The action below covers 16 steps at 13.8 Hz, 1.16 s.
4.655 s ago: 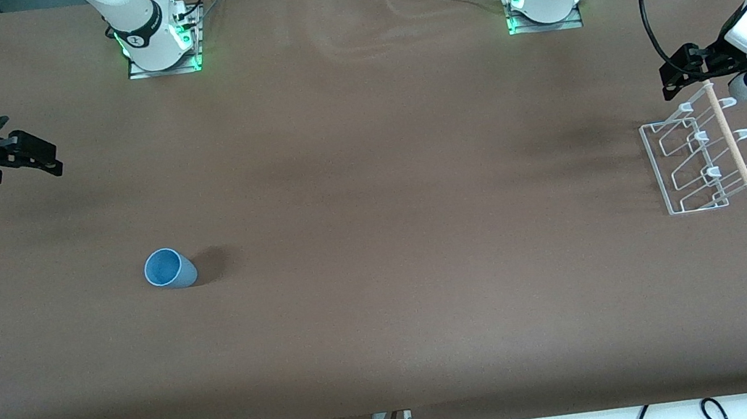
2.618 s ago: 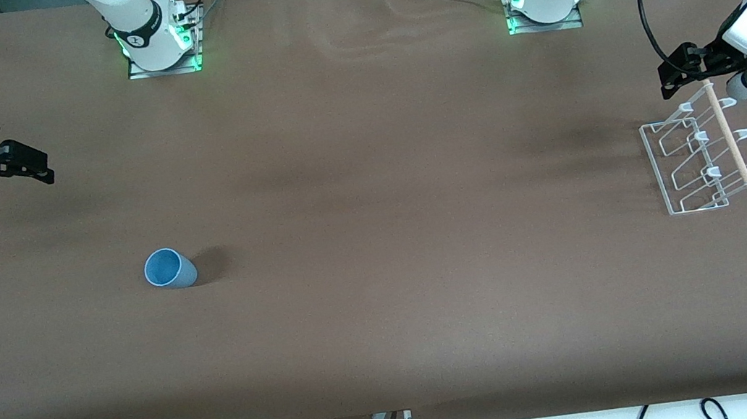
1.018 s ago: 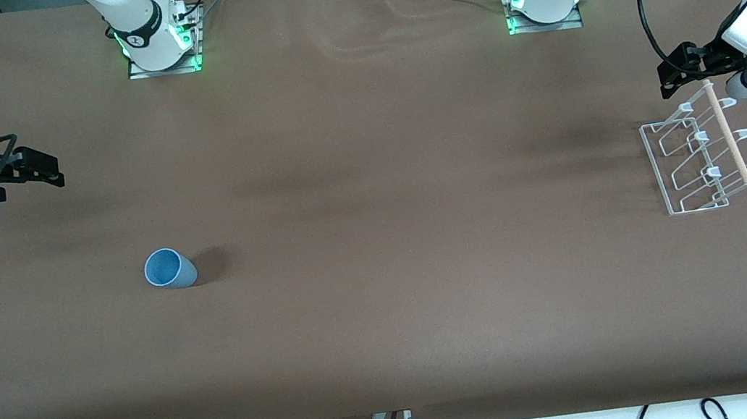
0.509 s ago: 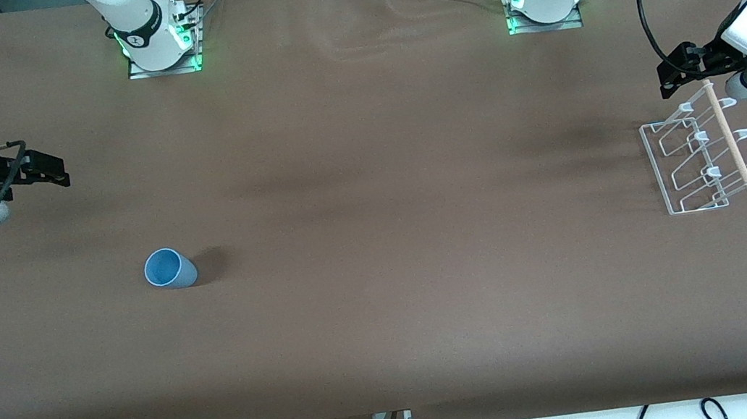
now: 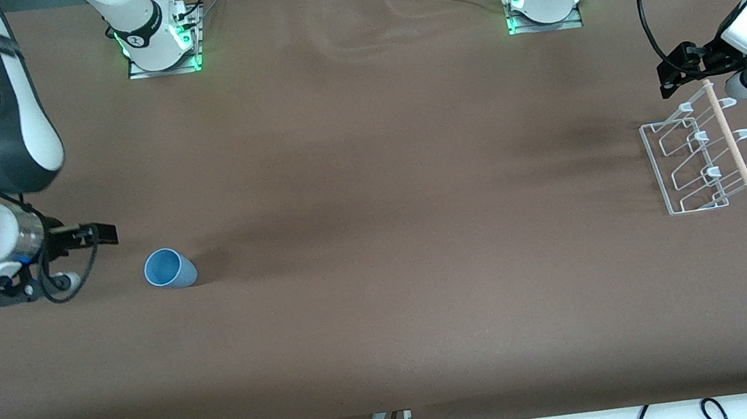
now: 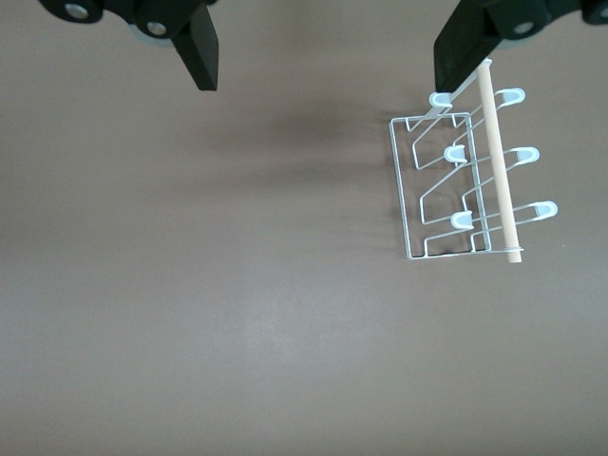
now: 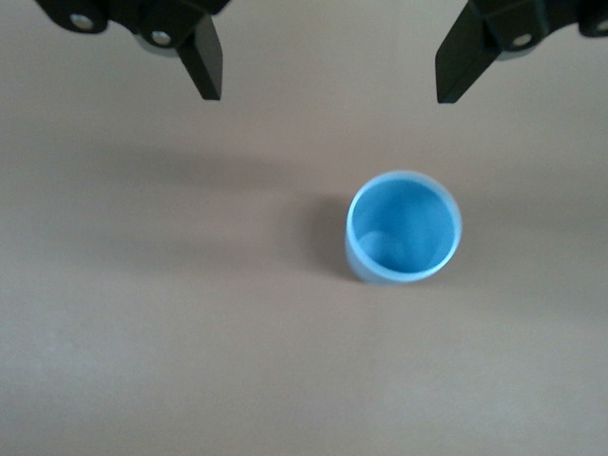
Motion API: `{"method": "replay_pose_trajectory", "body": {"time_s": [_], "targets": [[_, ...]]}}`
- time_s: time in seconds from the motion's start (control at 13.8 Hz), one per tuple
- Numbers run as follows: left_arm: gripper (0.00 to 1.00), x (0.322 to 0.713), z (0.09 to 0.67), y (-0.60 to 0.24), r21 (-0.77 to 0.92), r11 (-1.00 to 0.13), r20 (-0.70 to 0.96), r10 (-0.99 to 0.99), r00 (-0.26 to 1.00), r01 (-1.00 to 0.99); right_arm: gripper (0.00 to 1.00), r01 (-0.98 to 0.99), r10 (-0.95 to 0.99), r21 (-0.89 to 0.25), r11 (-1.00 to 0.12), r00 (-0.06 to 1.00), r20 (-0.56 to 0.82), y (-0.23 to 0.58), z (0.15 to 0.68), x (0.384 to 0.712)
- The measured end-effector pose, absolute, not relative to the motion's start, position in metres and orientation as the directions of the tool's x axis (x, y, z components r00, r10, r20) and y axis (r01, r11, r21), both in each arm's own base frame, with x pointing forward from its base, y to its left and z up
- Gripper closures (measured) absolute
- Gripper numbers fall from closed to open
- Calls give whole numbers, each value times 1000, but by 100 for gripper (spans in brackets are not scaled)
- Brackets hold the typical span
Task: Transfer cup to left arm and place on rack
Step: 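Move the right gripper down beside the light-blue cup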
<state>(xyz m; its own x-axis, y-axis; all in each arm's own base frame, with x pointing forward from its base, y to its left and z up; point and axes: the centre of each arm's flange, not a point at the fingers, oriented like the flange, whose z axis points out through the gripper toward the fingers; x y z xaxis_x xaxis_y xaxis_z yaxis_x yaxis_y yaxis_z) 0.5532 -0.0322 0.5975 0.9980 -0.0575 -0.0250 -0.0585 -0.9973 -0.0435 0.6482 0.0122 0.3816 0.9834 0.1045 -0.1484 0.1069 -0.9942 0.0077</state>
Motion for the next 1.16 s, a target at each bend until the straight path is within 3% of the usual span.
{"method": "replay_pose_trajectory", "body": {"time_s": [0.36, 1.16], "targets": [[0, 553, 598, -32, -44, -997, -25, -58, 998, -59, 0, 82, 84, -19, -996, 989, -119, 14, 305, 670], [0, 553, 598, -32, -44, -997, -25, -58, 998, -59, 3, 88, 91, -28, -996, 985, -144, 28, 258, 676]]}}
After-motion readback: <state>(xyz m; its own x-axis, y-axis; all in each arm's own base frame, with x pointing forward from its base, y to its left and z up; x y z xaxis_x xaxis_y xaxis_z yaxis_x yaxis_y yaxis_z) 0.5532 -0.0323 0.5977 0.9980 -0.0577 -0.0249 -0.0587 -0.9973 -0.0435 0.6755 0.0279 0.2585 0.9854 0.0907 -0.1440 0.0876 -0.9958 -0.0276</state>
